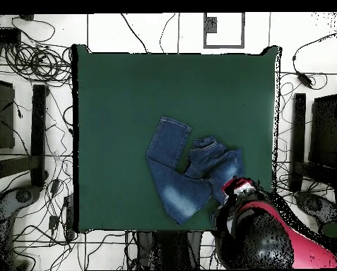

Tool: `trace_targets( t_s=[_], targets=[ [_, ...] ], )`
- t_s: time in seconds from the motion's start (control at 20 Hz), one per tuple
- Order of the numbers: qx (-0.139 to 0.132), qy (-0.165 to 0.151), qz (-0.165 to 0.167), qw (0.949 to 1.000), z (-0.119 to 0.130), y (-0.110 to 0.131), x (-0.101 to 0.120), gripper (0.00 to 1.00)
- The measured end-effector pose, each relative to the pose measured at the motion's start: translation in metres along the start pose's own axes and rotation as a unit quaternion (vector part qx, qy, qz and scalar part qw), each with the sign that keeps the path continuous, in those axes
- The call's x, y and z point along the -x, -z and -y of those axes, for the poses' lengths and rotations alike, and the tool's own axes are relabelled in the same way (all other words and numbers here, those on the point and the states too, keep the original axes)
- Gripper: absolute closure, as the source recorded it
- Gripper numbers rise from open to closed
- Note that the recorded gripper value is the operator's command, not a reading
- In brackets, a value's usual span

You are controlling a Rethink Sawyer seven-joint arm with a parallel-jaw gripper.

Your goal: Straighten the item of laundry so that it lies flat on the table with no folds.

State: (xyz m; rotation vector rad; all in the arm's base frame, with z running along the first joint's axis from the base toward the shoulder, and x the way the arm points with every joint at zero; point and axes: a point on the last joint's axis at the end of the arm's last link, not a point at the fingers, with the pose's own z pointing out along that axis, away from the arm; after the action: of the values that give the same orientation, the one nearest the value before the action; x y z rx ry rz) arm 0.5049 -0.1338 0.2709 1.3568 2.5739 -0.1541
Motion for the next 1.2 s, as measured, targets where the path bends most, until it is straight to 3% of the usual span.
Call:
trace_targets(
  t_s=[0.4, 0.7, 1.2],
  targets=[
    [0.003, 0.001, 0.009, 1.0000, 0.000, 0.008, 0.003, 0.00],
    [-0.001, -0.002, 0.013, 0.9999, 0.000, 0.034, 0.008, 0.00],
    [-0.034, -0.020, -0.020, 0.9990, 0.003, 0.118, 0.030, 0.00]
  ],
)
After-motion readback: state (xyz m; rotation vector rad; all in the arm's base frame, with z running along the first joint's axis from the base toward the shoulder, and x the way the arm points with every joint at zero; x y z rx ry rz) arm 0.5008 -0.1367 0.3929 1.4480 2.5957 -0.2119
